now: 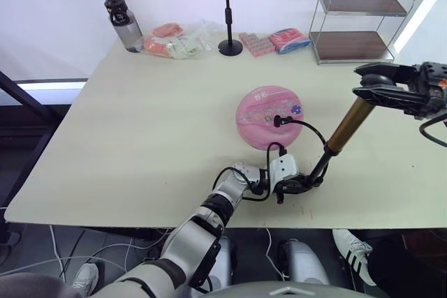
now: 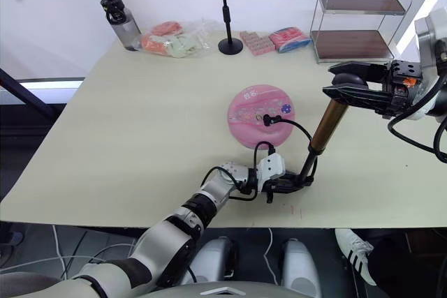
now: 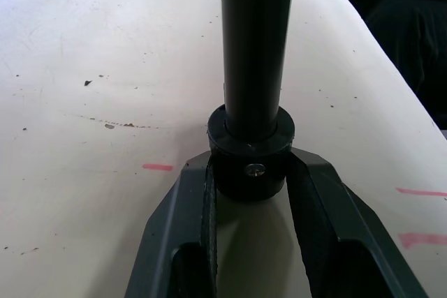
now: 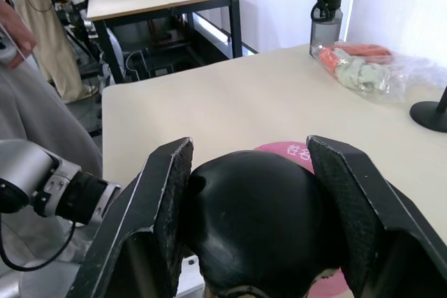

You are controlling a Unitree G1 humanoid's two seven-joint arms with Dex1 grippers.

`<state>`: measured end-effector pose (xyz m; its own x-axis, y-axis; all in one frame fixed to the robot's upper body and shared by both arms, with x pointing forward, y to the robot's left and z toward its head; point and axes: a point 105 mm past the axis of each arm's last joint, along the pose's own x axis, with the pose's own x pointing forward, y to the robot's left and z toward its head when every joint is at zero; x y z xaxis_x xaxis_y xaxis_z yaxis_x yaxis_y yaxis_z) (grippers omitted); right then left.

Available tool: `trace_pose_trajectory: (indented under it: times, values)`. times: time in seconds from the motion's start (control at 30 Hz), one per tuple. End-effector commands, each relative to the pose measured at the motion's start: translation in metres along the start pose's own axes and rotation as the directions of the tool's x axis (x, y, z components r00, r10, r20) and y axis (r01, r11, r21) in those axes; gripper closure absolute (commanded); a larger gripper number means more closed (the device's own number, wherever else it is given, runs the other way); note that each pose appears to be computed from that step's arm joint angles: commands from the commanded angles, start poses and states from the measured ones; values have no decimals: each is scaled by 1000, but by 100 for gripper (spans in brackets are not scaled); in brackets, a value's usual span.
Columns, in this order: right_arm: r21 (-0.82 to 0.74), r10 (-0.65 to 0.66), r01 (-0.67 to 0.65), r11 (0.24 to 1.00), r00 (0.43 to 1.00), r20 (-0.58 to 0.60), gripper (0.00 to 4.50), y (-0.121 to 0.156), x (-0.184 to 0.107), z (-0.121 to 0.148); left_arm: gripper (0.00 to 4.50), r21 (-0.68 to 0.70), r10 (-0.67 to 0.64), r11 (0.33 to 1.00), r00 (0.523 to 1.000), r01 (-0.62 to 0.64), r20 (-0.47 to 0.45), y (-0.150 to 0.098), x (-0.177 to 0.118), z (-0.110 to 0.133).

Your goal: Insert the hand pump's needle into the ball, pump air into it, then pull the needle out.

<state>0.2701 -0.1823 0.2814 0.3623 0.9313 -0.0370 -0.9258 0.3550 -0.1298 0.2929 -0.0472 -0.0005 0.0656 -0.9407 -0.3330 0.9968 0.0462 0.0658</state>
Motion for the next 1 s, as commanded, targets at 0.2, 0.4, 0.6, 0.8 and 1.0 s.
trace_pose_trajectory:
  times: [0.2, 0.4, 0.6, 0.8, 1.0]
  values:
    - [-15, -25, 25, 1000, 999, -27, 234, 3, 12, -48, 350, -139, -16, 990, 988, -6, -151, -17, -12, -53]
    - [58, -41, 43, 997, 999, -34, 234, 10, 23, -100, 350, -143, -14, 990, 989, -7, -148, -17, -12, -52]
    - [65, -53, 58, 996, 995, -86, 234, 16, 27, -145, 350, -141, -14, 990, 989, -7, -149, -17, -12, -52]
    - [41, -78, 83, 996, 990, -115, 234, 17, 26, -170, 350, -136, -16, 991, 988, -5, -151, -17, -12, -51]
    - [8, -66, 67, 998, 997, -49, 234, 12, 21, -139, 350, -136, -15, 991, 988, -5, -152, -16, -12, -51]
